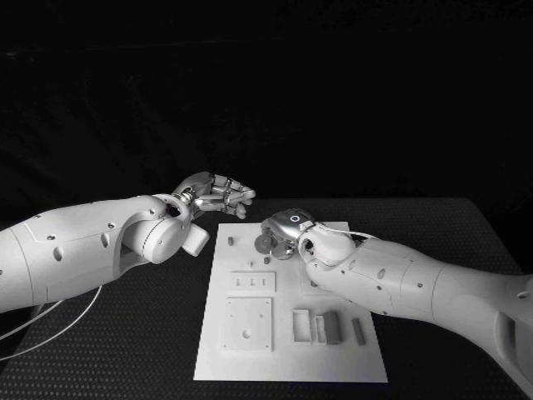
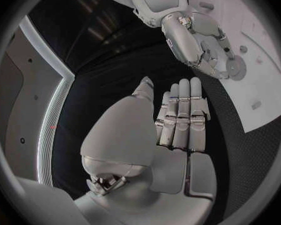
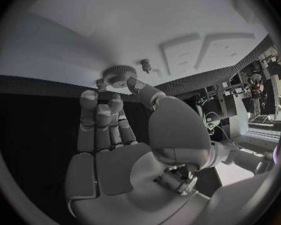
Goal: Assemble the parts on the task board
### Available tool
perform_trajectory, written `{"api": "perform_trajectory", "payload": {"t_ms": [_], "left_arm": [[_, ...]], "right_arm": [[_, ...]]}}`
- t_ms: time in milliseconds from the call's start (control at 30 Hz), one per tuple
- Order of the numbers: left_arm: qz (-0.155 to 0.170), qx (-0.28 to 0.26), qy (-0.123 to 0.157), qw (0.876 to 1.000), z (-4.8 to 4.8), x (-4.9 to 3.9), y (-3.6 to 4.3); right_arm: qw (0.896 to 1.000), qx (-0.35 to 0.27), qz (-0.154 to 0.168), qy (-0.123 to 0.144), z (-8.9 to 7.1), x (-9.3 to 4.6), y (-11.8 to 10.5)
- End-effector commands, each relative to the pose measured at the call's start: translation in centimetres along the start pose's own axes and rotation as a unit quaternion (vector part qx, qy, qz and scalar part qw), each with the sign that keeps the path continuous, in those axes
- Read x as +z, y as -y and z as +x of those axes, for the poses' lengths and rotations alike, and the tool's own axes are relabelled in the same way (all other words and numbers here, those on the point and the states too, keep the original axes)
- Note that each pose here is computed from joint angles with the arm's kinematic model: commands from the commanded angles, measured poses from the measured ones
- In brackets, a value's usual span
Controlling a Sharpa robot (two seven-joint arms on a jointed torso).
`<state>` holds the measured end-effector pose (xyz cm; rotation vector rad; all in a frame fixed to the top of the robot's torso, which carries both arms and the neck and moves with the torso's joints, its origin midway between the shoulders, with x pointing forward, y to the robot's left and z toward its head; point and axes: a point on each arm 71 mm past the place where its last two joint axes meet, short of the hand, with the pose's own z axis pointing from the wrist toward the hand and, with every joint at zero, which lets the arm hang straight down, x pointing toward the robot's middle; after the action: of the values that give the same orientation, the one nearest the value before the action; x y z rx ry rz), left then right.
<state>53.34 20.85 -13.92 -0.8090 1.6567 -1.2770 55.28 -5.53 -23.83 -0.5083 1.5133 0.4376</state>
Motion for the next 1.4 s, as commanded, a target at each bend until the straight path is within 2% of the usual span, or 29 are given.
{"api": "perform_trajectory", "payload": {"t_ms": [33, 333, 533, 633, 800, 933, 1067, 1167, 1267, 1400], "left_arm": [[0.006, 0.001, -0.005, 1.000, 0.09, 0.04, 0.19], [0.006, 0.001, -0.005, 1.000, 0.08, 0.04, 0.19], [0.006, 0.002, 0.000, 1.000, -0.32, -0.01, 0.09], [0.006, 0.003, 0.007, 1.000, -0.83, -0.11, 0.01], [0.006, 0.004, 0.015, 1.000, -1.50, -0.18, -0.05], [0.008, 0.005, 0.018, 1.000, -1.90, -0.11, -0.14], [0.009, 0.005, 0.016, 1.000, -2.17, -0.04, -0.28], [0.010, 0.006, 0.014, 1.000, -2.28, 0.03, -0.35], [0.009, 0.006, 0.015, 1.000, -2.35, 0.09, -0.47], [0.006, 0.005, 0.015, 1.000, -2.41, 0.11, -0.71]], "right_arm": [[1.000, 0.002, -0.004, -0.010, 0.2, 0.0, -0.2], [1.000, 0.003, -0.001, -0.006, 0.1, -0.1, 0.1], [0.999, 0.027, 0.004, 0.020, -0.4, -0.8, 1.1], [0.998, 0.054, 0.002, 0.041, -1.6, -1.1, 1.7], [0.991, 0.119, -0.013, 0.060, -4.1, -2.1, 2.8], [0.985, 0.158, -0.013, 0.066, -5.9, -3.3, 5.1], [0.978, 0.203, -0.015, 0.051, -6.9, -4.8, 8.4], [0.970, 0.239, 0.000, 0.047, -6.9, -6.0, 10.9], [0.970, 0.238, 0.013, 0.040, -6.6, -7.0, 13.0], [0.971, 0.239, 0.024, 0.021, -6.2, -7.8, 14.7]]}}
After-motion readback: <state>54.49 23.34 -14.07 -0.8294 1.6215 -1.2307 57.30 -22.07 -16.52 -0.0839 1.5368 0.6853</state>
